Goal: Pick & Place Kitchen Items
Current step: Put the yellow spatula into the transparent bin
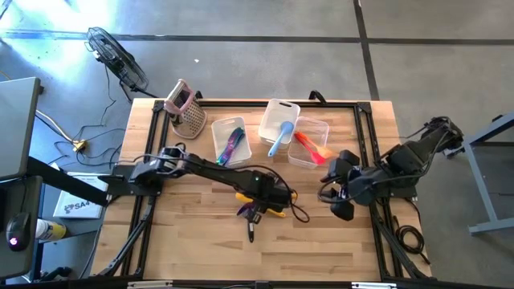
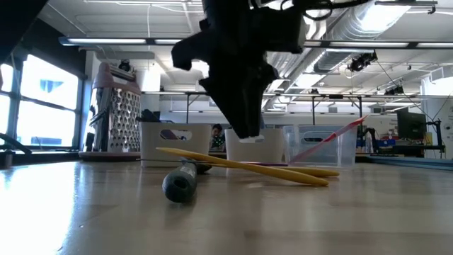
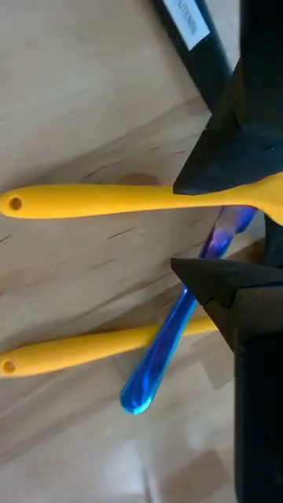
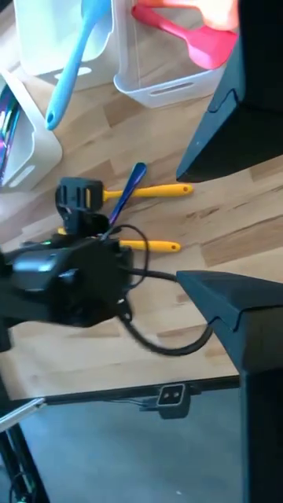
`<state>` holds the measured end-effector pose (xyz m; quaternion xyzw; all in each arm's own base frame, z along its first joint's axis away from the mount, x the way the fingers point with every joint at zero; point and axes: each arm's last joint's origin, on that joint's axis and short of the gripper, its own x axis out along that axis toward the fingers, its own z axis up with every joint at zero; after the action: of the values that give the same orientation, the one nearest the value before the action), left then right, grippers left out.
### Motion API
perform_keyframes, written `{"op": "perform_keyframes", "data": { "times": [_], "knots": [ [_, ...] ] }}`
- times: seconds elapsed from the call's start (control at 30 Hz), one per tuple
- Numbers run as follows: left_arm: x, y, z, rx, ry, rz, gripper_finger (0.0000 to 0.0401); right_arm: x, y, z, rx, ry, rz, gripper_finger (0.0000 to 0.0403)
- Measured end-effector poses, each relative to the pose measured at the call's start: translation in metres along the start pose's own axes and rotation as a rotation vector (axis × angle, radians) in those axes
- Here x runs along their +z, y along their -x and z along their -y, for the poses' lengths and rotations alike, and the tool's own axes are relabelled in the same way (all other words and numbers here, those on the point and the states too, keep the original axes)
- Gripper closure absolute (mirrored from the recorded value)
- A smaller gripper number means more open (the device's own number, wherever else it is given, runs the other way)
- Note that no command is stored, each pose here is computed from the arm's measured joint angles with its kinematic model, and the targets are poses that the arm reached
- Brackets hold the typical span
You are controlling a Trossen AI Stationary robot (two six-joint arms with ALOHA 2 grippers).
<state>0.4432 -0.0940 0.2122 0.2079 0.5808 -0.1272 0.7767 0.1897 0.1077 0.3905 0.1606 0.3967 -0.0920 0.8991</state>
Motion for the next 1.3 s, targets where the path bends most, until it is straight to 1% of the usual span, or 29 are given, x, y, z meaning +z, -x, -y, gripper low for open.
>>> {"op": "perform_keyframes", "data": {
  "times": [0.13, 0.27, 0.43, 0.6, 0.7, 0.77, 0.83, 1.3],
  "knots": [
    [0.002, -0.008, 0.001, 0.001, 0.000, 0.000, 0.0267, -0.002, 0.002, -0.002, -0.011, -0.010, 0.022, 0.0215],
    [0.002, -0.009, 0.000, 0.000, 0.000, 0.007, 0.0267, -0.004, 0.003, -0.004, -0.006, 0.001, 0.025, 0.0215],
    [0.003, -0.009, 0.002, -0.035, 0.024, 0.018, 0.0267, -0.004, 0.003, -0.004, -0.007, -0.007, 0.026, 0.0215],
    [0.001, -0.018, 0.003, -0.051, 0.042, -0.013, 0.0267, -0.004, 0.003, -0.004, -0.007, -0.015, 0.025, 0.0215],
    [0.003, -0.023, 0.004, -0.053, 0.050, -0.008, 0.0267, -0.004, 0.003, -0.004, -0.010, -0.014, 0.028, 0.0215],
    [-0.001, -0.027, 0.005, -0.067, 0.047, -0.045, 0.0267, -0.004, 0.003, -0.004, -0.018, -0.006, 0.036, 0.0215],
    [0.001, -0.031, 0.005, -0.082, 0.050, -0.028, 0.0267, -0.004, 0.003, -0.004, -0.025, 0.002, 0.044, 0.0215],
    [0.001, -0.036, 0.006, -0.110, 0.053, -0.029, 0.0267, -0.004, 0.003, -0.004, -0.029, 0.013, 0.048, 0.0215]
  ]
}}
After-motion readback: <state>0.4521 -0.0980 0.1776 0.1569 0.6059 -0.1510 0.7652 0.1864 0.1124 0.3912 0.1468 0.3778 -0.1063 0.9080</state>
